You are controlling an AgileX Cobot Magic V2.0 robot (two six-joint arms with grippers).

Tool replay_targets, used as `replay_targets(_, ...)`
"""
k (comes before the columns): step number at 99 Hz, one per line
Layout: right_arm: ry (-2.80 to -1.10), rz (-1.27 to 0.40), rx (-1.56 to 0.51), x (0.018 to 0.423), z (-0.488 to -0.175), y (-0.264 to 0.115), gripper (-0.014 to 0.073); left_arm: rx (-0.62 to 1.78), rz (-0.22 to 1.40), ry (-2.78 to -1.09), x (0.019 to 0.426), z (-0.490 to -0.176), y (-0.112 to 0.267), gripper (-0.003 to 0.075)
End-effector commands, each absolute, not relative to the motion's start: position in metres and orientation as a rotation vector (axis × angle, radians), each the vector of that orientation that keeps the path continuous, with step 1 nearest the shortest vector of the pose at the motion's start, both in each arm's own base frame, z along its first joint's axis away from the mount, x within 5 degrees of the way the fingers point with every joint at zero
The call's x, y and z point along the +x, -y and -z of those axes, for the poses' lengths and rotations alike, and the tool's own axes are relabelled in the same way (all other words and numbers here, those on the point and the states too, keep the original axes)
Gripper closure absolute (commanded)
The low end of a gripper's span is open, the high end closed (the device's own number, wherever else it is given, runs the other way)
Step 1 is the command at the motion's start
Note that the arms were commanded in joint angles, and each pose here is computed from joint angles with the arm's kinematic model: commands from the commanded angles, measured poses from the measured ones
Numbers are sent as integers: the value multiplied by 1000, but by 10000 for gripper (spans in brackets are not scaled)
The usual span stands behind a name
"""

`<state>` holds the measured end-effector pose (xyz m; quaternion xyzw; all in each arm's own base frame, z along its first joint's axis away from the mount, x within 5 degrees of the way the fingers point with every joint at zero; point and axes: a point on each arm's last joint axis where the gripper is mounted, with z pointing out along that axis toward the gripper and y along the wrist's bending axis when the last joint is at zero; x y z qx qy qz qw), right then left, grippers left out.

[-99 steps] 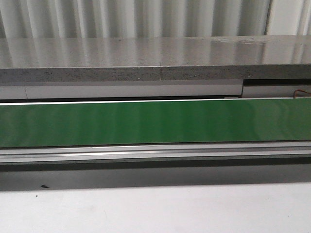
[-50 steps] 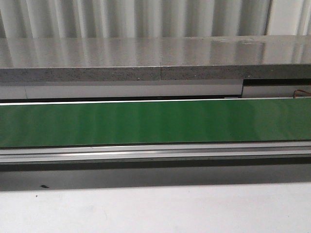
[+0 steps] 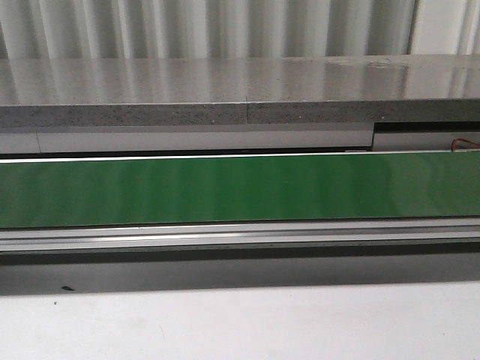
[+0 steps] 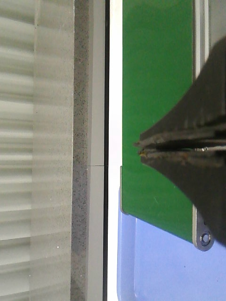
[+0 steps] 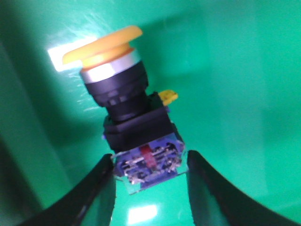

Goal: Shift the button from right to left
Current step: 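Set the button on the belt end beside the green tray, open right gripper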

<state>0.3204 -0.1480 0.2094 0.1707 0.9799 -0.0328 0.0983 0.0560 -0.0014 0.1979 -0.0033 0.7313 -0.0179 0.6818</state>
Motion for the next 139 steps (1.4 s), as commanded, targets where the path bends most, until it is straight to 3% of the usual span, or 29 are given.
replay_targets(1,-2775,122,482,312,-255,144,379,-15,54,-1572,56,-193,2,741)
replay_targets(7,-2743,118,475,307,-270,138,379,-15,54,-1572,56,-193,2,741)
replay_targets(8,-2712,67,452,294,-297,119,379,-15,54,-1572,56,-193,2,741)
replay_targets(22,-2703,-30,419,294,-305,99,379,-15,54,-1572,56,-193,2,741)
replay_targets(49,-2725,-145,436,310,-292,68,379,-15,54,-1572,56,-193,2,741)
replay_targets(78,-2780,-166,517,327,-263,71,368,-15,54,-1572,56,-193,2,741)
replay_targets(85,-2774,-167,517,327,-264,71,291,-15,54,-1572,56,-193,2,741)
replay_targets(97,-2758,-160,488,325,-270,71,0,-15,54,-1572,56,-193,2,741)
replay_targets(102,-2742,-159,467,323,-275,70,-76,-15,54,-1572,56,-193,2,741)
replay_targets(139,-2562,-113,-45,293,-328,19,49,-15,54,-1572,56,-193,2,741)
